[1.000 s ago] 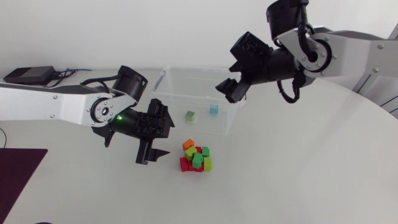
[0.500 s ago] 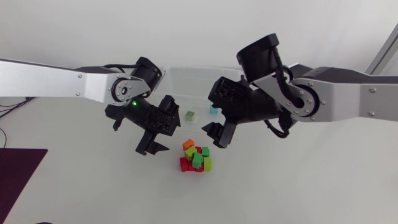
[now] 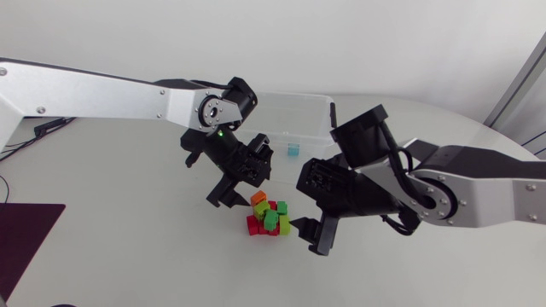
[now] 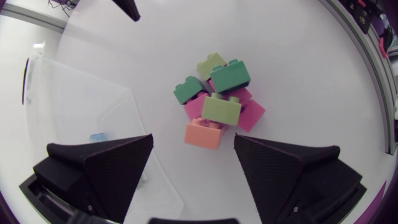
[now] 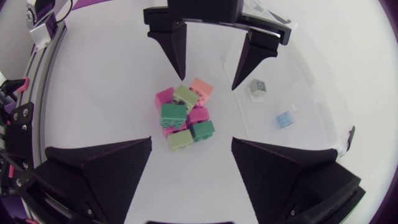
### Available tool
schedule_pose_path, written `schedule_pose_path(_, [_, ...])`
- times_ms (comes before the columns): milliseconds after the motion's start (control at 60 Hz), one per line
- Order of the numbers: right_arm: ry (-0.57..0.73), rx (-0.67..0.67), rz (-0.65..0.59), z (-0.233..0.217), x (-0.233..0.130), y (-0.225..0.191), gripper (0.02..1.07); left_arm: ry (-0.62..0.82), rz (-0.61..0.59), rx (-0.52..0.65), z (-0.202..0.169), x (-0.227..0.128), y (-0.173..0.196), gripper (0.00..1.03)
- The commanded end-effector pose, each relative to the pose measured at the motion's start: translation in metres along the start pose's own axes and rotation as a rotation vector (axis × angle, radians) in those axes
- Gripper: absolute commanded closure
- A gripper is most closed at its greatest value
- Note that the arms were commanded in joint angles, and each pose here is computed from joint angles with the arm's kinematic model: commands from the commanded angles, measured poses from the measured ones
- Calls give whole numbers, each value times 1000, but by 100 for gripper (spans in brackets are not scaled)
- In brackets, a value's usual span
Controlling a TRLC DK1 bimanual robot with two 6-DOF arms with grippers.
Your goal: Pick up the duplo bricks and place them in the container
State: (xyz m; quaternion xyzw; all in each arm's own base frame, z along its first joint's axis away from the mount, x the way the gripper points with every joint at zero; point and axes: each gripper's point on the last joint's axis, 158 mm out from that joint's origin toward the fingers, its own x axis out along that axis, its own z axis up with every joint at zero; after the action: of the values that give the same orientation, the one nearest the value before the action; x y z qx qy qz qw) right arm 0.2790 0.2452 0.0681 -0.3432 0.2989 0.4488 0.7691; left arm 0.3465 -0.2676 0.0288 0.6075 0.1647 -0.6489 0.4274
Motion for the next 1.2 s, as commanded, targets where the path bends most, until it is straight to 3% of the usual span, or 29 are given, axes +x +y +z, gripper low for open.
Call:
schedule_pose_path(0, [-12,14,-8,-2,-4,5,14,-6,-22,60,1,6,1,16])
schedule_pose_path(183, [-8,15,5,-9,-7,16,14,-10,-42,88,4,11,2,23])
schedule_pose_path(367, [-9,16,13,-15,-10,24,14,-12,-72,119,5,19,-2,42])
schedule_pose_path(517, [-2,22,17,-20,-9,27,14,-13,-75,126,6,20,-3,48])
schedule_pose_path(600, [-7,21,23,-18,-8,31,14,-15,-77,138,5,20,-3,70])
schedule_pose_path(867, [-13,9,36,-5,8,34,14,-11,-88,101,-4,6,-5,74])
schedule_pose_path(1183, [0,39,39,6,41,19,14,-114,111,-84,-15,-64,33,74])
